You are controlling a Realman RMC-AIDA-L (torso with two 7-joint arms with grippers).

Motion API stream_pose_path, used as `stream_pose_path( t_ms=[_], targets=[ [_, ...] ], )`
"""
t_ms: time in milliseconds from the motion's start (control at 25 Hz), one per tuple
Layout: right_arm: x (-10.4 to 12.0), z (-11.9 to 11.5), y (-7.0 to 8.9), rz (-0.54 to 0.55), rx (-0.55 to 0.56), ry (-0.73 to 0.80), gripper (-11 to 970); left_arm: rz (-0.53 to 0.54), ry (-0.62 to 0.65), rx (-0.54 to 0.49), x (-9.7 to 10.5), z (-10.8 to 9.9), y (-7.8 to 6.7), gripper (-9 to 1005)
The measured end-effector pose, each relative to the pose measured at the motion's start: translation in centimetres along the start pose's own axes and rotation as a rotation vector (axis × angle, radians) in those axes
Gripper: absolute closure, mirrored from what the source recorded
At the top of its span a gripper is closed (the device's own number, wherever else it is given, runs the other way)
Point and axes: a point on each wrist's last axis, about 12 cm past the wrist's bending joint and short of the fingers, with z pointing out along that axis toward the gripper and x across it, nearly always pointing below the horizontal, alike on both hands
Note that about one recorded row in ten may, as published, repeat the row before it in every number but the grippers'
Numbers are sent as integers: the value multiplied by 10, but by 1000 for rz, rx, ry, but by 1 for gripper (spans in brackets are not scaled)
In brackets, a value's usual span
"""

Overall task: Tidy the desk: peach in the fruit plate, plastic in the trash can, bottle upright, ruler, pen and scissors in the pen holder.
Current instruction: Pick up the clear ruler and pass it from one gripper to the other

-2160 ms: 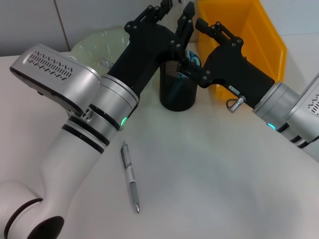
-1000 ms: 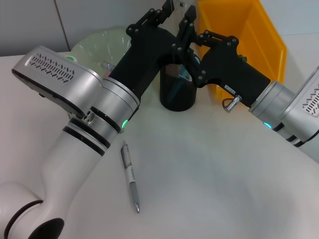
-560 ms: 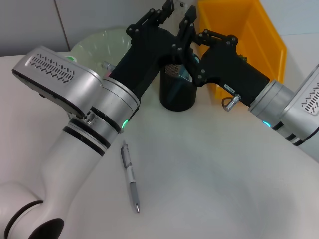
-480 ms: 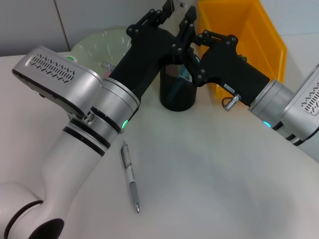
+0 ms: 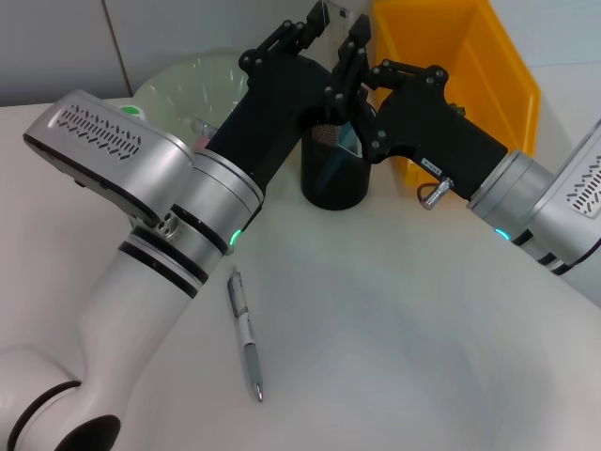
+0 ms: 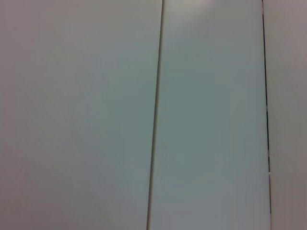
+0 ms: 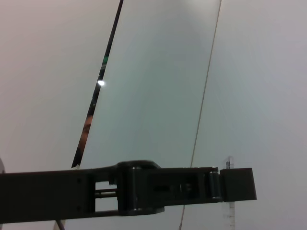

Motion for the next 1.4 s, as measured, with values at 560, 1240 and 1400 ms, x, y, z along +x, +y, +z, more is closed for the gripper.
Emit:
stream_pose_path(
  t_ms=[560, 1240, 1400],
  targets=[
    [2, -1, 1, -2, -3, 14, 908, -11, 0, 6, 0, 1, -1, 564],
    [3, -3, 0, 5, 5, 19, 950, -17, -8, 28, -1, 0, -7, 254],
    [3, -3, -1, 5, 6, 20, 949, -20, -12, 25, -1, -1, -7, 230]
  ],
)
